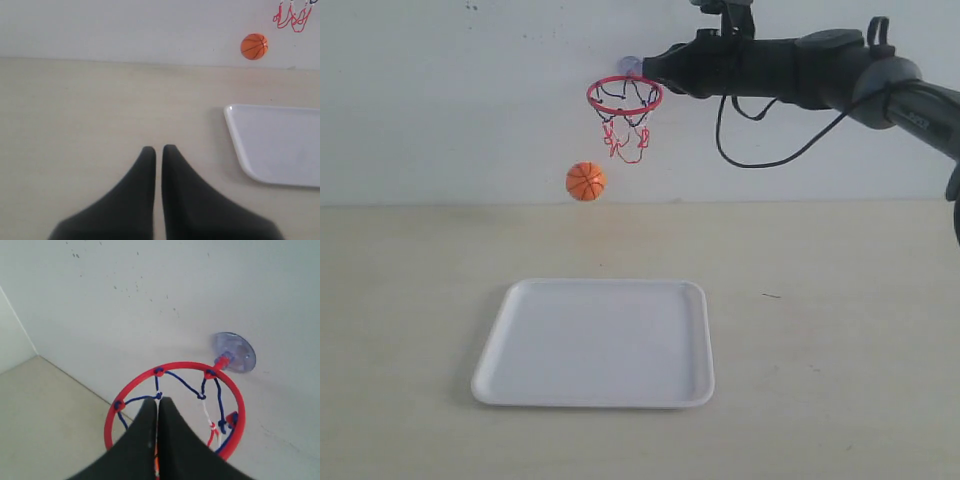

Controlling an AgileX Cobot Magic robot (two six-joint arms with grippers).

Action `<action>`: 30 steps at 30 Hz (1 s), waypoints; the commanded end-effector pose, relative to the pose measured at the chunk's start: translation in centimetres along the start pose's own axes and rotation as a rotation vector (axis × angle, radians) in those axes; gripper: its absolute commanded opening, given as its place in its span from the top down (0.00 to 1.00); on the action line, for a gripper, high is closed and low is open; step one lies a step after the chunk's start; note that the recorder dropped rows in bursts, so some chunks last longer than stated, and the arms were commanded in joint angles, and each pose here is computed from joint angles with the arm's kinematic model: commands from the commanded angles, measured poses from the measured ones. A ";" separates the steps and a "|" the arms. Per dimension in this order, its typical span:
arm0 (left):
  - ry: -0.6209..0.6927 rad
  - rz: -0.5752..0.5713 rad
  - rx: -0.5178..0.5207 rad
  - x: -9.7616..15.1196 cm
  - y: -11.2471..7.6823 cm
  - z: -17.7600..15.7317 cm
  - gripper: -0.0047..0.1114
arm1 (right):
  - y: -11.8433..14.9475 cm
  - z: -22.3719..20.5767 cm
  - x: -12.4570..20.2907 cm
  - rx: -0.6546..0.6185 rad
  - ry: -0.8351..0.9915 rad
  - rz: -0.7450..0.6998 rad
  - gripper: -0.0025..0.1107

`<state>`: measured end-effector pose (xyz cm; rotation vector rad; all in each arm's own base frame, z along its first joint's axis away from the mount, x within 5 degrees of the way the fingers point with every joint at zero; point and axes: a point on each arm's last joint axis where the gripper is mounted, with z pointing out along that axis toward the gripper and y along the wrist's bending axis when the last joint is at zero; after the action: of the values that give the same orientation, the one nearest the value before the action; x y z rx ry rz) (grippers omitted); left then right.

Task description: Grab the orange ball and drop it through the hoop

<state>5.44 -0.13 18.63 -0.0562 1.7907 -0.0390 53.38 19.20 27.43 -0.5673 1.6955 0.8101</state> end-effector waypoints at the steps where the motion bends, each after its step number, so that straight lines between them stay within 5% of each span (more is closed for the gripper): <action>1: -0.007 -0.014 0.000 0.0 0.0 0.0 0.92 | -1.1 -3.0 -2.0 -0.062 0.042 0.057 0.98; 15: -0.007 -0.014 0.000 0.0 0.0 0.0 0.92 | -2.5 -8.0 0.3 -0.100 0.545 0.187 0.98; 22: -0.007 -0.014 0.000 0.0 0.0 0.0 0.92 | -2.3 -10.1 0.0 0.110 0.693 0.251 0.98; 30: -0.007 -0.014 0.000 0.0 0.0 0.0 0.92 | 3.2 -16.3 1.2 0.100 0.839 0.299 0.98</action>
<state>5.44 -0.13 18.63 -0.0562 1.7907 -0.0390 43.84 9.27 28.20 -0.6142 2.6000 0.7162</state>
